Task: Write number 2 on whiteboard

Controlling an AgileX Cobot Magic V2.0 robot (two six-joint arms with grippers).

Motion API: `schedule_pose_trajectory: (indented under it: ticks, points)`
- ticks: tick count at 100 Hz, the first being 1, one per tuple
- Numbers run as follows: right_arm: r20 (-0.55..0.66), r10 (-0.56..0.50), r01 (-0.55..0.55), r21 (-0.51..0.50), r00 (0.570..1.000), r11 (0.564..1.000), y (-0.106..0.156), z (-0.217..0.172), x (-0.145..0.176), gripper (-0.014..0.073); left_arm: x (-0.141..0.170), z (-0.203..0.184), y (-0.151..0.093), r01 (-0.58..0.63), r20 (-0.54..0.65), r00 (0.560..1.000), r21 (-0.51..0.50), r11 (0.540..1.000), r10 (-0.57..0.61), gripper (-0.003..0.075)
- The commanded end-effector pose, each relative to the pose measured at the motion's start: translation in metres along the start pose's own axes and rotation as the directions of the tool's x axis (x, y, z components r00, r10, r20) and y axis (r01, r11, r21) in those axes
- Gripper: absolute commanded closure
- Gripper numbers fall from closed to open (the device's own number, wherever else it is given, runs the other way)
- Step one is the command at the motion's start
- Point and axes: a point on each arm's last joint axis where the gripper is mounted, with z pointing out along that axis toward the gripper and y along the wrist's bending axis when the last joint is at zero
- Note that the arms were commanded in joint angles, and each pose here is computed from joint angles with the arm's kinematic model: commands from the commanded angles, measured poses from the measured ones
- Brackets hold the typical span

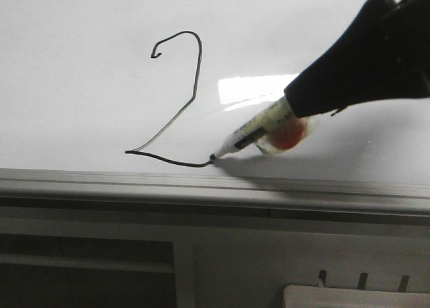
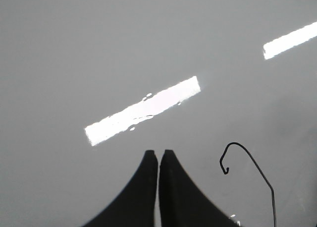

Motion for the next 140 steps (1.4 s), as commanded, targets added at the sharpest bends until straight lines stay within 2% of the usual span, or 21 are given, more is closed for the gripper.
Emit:
schedule_pose_trajectory:
  ticks: [1, 18, 25, 37, 42, 50, 57, 64, 89, 117, 122, 129, 140]
  points:
    - [0.088, -0.043, 0.045, -0.013, 0.995, 0.999, 0.005, -0.016, -0.024, 0.0641, -0.016, 0.001, 0.0, -0.02, 0.103, 0.995, 0.013, 1.0, 0.018, 0.074]
    - [0.131, -0.13, 0.141, -0.082, 0.983, 0.987, 0.017, -0.026, -0.043, 0.0641, -0.017, 0.002, -0.015, -0.14, 0.14, 0.983, 0.139, 0.98, 0.12, 0.0719]
    - [0.113, -0.178, 0.191, -0.115, 0.978, 0.975, 0.021, -0.025, -0.046, 0.0641, -0.017, 0.005, -0.025, -0.158, 0.15, 0.981, 0.214, 0.964, 0.127, 0.0647]
    - [0.103, -0.251, 0.263, -0.127, 0.963, 0.957, 0.025, -0.024, -0.05, 0.0641, -0.009, 0.014, -0.044, -0.179, 0.116, 0.982, 0.353, 0.918, 0.146, 0.0436]
    - [0.1, -0.286, 0.297, -0.132, 0.953, 0.946, 0.028, -0.023, -0.052, 0.0641, -0.003, 0.02, -0.054, -0.219, 0.099, 0.976, 0.408, 0.887, 0.195, 0.0369]
    - [0.098, -0.313, 0.325, -0.146, 0.945, 0.934, 0.033, -0.02, -0.052, 0.0641, 0.007, 0.029, -0.067, -0.295, 0.088, 0.953, 0.476, 0.828, 0.289, 0.0331]
    - [0.107, -0.324, 0.338, -0.155, 0.94, 0.929, 0.037, -0.018, -0.052, 0.0641, 0.017, 0.039, -0.077, -0.32, 0.077, 0.941, 0.522, 0.791, 0.329, 0.0333]
    - [0.12, -0.338, 0.354, -0.152, 0.934, 0.923, 0.041, -0.018, -0.054, 0.0641, 0.024, 0.048, -0.084, -0.305, 0.063, 0.943, 0.549, 0.778, 0.326, 0.0333]
    - [0.147, -0.351, 0.372, -0.153, 0.925, 0.916, 0.048, -0.017, -0.056, 0.0641, 0.023, 0.079, -0.096, -0.248, 0.027, 0.958, 0.569, 0.784, 0.284, 0.0333]
    - [0.154, -0.353, 0.375, -0.148, 0.923, 0.915, 0.048, -0.017, -0.057, 0.0641, 0.023, 0.083, -0.097, -0.241, 0.015, 0.959, 0.572, 0.784, 0.284, 0.0344]
    - [0.154, -0.353, 0.375, -0.148, 0.923, 0.915, 0.048, -0.017, -0.057, 0.0641, 0.022, 0.083, -0.097, -0.233, 0.014, 0.961, 0.572, 0.786, 0.275, 0.0378]
    - [0.153, -0.353, 0.375, -0.15, 0.923, 0.915, 0.049, -0.017, -0.057, 0.0641, 0.022, 0.083, -0.097, -0.22, 0.01, 0.965, 0.572, 0.79, 0.262, 0.0473]
    - [0.152, -0.353, 0.375, -0.151, 0.923, 0.915, 0.049, -0.017, -0.057, 0.0641, 0.023, 0.083, -0.097, -0.22, 0.002, 0.964, 0.572, 0.79, 0.267, 0.0684]
